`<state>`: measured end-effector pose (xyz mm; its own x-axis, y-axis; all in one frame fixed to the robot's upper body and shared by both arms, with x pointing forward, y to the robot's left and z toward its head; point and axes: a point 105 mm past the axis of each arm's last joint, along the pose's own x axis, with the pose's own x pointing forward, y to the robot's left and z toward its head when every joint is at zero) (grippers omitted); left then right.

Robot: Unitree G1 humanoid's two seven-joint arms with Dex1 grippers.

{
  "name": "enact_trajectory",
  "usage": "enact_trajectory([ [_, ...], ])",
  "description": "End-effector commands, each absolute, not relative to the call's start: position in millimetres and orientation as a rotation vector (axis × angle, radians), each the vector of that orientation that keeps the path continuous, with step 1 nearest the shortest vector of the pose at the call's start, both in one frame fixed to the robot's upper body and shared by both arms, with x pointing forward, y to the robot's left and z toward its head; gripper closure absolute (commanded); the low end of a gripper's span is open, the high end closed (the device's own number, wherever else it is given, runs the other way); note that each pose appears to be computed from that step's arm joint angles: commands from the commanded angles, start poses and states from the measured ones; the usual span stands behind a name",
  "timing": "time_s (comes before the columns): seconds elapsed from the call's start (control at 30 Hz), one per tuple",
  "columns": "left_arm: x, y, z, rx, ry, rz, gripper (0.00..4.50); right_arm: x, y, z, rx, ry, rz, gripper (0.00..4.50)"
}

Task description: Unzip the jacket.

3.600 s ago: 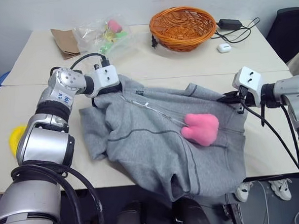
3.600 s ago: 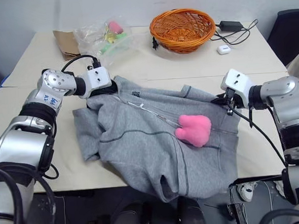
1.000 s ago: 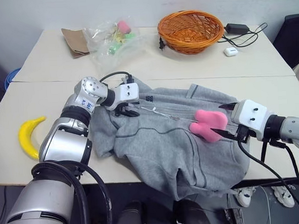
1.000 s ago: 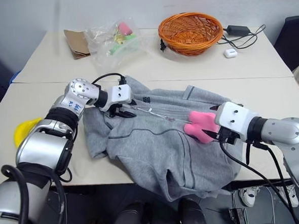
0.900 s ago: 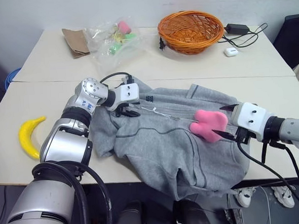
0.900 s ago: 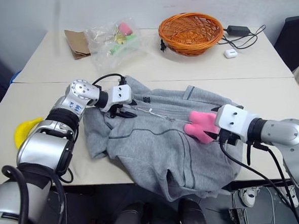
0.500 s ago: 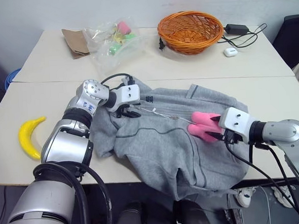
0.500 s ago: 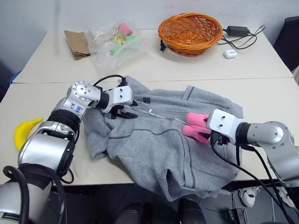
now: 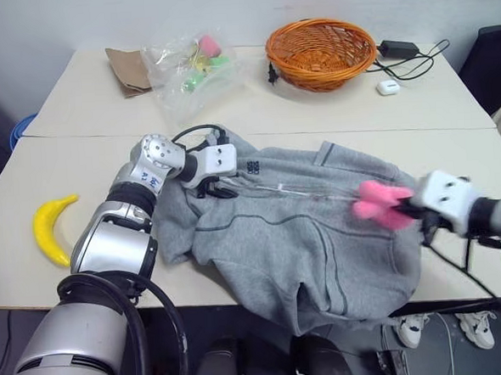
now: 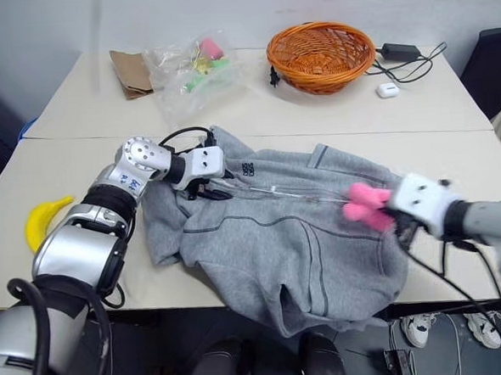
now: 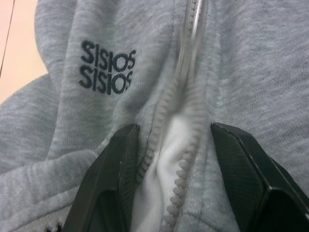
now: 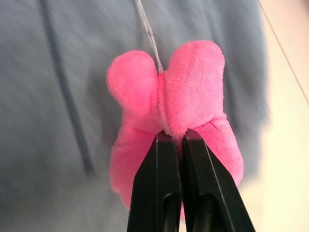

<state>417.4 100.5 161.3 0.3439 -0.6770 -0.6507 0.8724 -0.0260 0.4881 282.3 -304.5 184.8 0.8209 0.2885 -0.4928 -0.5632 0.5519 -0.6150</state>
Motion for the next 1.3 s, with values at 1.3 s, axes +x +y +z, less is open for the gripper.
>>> enact_trajectory([
  [1.3,394,109,186,0.569,0.209,-1.434,2.03,302,-361,224,-0.361,0.163,0.390,4.47],
])
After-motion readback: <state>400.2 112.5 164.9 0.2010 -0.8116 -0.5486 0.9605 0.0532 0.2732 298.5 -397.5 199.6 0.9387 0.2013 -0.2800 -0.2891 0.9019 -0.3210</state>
